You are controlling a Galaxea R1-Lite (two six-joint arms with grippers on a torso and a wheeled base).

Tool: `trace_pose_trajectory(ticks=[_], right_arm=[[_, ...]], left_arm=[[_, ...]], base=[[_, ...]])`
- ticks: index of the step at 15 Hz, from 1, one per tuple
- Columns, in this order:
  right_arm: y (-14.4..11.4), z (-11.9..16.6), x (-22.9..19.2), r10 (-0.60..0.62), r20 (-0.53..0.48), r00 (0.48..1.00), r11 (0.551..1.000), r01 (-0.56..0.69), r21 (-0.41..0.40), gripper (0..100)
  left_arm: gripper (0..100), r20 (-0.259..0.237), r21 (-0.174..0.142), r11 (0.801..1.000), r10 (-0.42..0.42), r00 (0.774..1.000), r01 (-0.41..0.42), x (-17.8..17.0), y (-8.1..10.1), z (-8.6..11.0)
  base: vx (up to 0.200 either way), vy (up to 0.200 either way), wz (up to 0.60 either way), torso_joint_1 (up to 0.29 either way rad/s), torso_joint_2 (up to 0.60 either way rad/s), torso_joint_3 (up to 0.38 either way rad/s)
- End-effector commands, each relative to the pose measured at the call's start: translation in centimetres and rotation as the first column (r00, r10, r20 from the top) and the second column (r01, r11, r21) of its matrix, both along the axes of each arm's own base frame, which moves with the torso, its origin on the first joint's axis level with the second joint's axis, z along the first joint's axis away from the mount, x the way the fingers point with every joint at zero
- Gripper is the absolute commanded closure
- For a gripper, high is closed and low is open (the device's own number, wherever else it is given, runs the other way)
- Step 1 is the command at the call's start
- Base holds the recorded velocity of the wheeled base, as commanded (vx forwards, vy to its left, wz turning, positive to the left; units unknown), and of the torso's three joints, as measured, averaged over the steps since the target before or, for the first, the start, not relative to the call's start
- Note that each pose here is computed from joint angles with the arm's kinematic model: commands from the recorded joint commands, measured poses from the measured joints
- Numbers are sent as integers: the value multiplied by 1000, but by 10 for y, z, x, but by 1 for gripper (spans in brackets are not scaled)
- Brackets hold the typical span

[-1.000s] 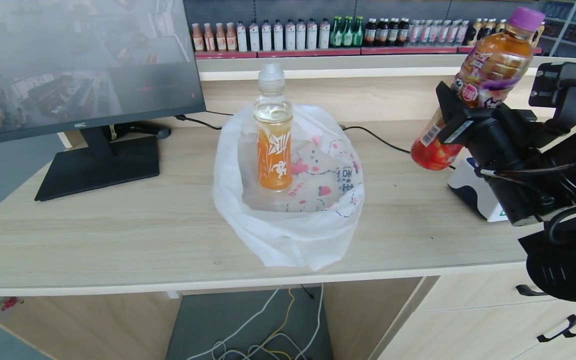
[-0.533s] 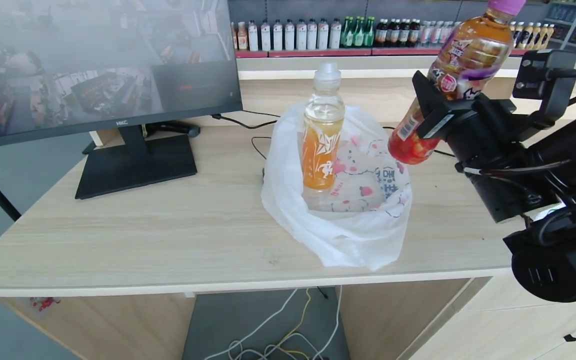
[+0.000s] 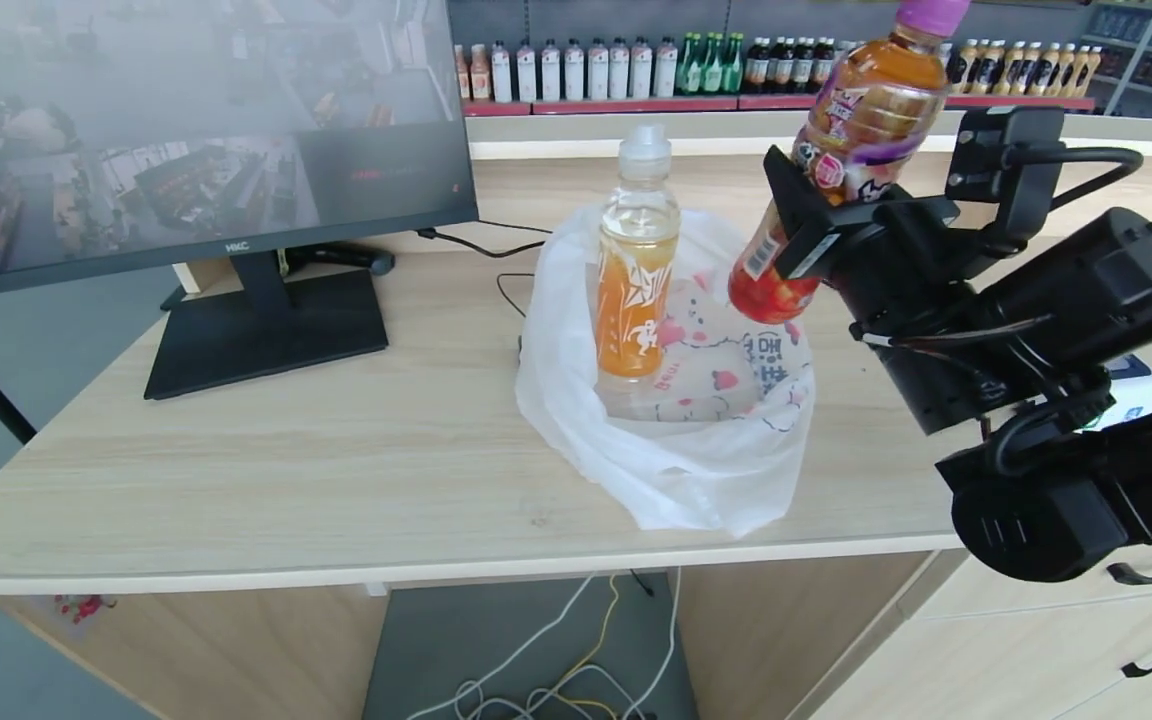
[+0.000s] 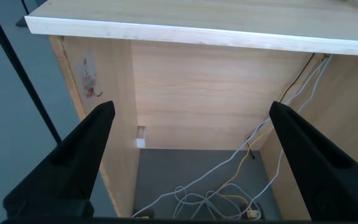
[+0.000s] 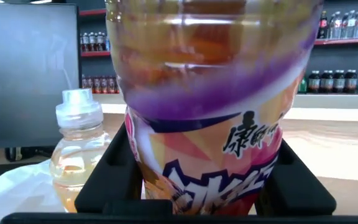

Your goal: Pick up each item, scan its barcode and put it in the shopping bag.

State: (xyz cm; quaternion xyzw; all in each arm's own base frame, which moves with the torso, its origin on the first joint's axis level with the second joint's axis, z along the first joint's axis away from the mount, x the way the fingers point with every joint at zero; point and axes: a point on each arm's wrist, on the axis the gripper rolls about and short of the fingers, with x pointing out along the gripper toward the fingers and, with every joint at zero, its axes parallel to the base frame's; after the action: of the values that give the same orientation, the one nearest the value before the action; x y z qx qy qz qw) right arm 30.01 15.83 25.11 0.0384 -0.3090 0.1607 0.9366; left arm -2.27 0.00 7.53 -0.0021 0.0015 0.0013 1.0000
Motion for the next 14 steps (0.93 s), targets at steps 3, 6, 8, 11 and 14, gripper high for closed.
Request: trace_pose_trajectory(ticks=[3,6,8,11,14], right_arm=[[10,-32,8,17,-93,995,999,-21,-42,100],[17,-46,14,26,-131,991,998,-34,-58,100],[19,-54,19,26,-151,988,997,-36,-63,100],[24,-64,27,26,-167,986,997,-38,-70,100],[22,-62,33,15,-154,988,998,-24,-61,100]], left_arm=[[0,0,0,1000,1,1000,-1,0,0,0],[0,0,0,1000,1,1000,-1,0,0,0],[0,0,0,1000,1,1000,-1,0,0,0],[0,0,-2,1000,-1,1000,1,0,0,0],[0,0,0,1000,-1,1000,1,0,0,0]], base=[[0,0,0,0,0,0],[0,0,0,0,0,0],[0,0,0,0,0,0],[0,0,0,0,0,0],[0,0,0,0,0,0]])
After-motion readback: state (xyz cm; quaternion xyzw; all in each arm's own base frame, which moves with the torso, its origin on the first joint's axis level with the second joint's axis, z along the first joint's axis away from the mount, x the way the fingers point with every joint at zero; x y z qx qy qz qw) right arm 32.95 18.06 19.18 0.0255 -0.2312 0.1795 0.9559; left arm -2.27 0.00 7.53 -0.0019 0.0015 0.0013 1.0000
